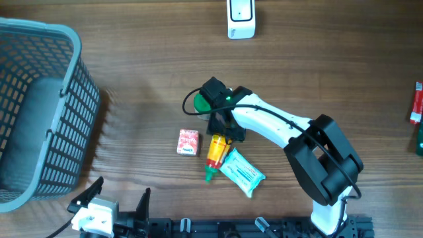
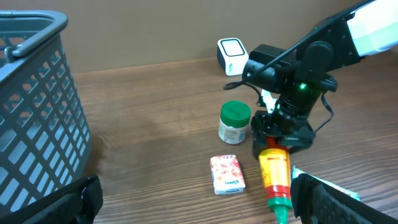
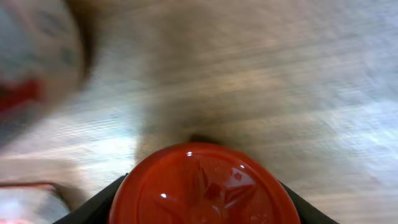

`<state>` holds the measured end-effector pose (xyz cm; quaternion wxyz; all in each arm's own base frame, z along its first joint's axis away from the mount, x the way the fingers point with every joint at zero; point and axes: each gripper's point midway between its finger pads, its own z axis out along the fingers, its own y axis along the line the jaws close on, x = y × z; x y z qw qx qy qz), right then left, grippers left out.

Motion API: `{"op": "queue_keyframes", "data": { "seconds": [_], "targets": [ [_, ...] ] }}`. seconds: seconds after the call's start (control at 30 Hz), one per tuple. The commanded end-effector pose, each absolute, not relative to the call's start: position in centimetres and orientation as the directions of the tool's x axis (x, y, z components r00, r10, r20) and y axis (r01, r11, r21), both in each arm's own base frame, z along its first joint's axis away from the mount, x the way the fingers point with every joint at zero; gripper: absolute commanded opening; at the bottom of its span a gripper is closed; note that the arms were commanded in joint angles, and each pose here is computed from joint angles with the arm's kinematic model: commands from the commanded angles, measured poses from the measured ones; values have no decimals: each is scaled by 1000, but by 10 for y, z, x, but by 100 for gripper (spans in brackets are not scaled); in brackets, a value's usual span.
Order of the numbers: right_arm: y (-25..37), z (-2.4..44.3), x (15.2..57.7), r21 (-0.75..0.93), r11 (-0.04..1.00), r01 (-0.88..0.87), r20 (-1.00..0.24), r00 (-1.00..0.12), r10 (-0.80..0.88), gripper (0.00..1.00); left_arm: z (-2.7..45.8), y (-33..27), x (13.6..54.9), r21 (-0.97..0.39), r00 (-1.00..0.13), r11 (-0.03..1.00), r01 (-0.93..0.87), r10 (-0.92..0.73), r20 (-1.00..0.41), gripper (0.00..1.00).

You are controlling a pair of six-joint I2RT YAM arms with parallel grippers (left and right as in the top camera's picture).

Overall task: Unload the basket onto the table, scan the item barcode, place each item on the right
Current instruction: 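Reach the right gripper back to the red-capped sauce bottle, then grasp the red-capped sauce bottle with the right gripper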

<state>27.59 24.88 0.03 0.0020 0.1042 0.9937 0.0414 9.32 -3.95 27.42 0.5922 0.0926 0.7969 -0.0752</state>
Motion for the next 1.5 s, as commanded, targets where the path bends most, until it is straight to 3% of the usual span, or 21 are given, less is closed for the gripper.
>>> {"op": "queue_keyframes", "data": {
  "seconds": [0.0,0.1,0.2,0.27,0.4,0.43,0.47,0.57,0.6,0.7,0.9,1.07,1.27,1.37,1.47],
  "targets": [
    [245,22,284,55,973,225,-5,-974,226,53,275,-40,92,-13,-273,971,239,54,-961,100],
    [241,58,290,89,952,293,-24,-955,296,52,275,-40,92,-13,-272,971,239,54,-961,100],
    [222,97,285,120,861,495,-20,-866,500,54,275,-40,92,-13,-272,971,239,54,-961,100],
    [201,100,281,80,747,660,42,-751,659,58,275,-40,92,-13,-272,971,239,54,-961,100],
    [198,102,269,70,703,708,201,-700,685,57,275,-40,92,-13,-272,971,239,54,-961,100],
    [205,107,257,62,691,720,298,-674,676,73,275,-40,92,-13,-272,971,239,54,-961,100],
    [210,109,252,65,687,724,340,-663,667,74,275,-40,92,-13,-272,971,239,54,-961,100],
    [218,116,248,84,656,750,435,-620,653,53,275,-40,92,-13,-272,971,239,54,-961,100],
    [216,116,251,80,648,758,432,-612,662,53,275,-40,92,-13,-272,971,239,54,-961,100],
    [190,105,267,52,657,752,276,-643,714,100,275,-40,92,-13,-272,971,239,54,-961,100],
    [202,91,273,105,642,760,293,-641,710,100,275,-40,92,-13,-272,971,239,54,-961,100],
    [204,63,267,133,709,692,268,-714,647,100,275,-40,92,-13,-272,971,239,54,-961,100],
    [211,25,257,77,695,715,215,-692,689,99,275,-40,92,-13,-272,971,239,54,-961,100],
    [208,2,252,12,696,717,233,-679,696,92,275,-40,92,-13,-272,971,239,54,-961,100],
    [199,1,244,-37,701,712,223,-678,701,91,275,-40,92,-13,-272,971,239,54,-961,100]
  ]
}}
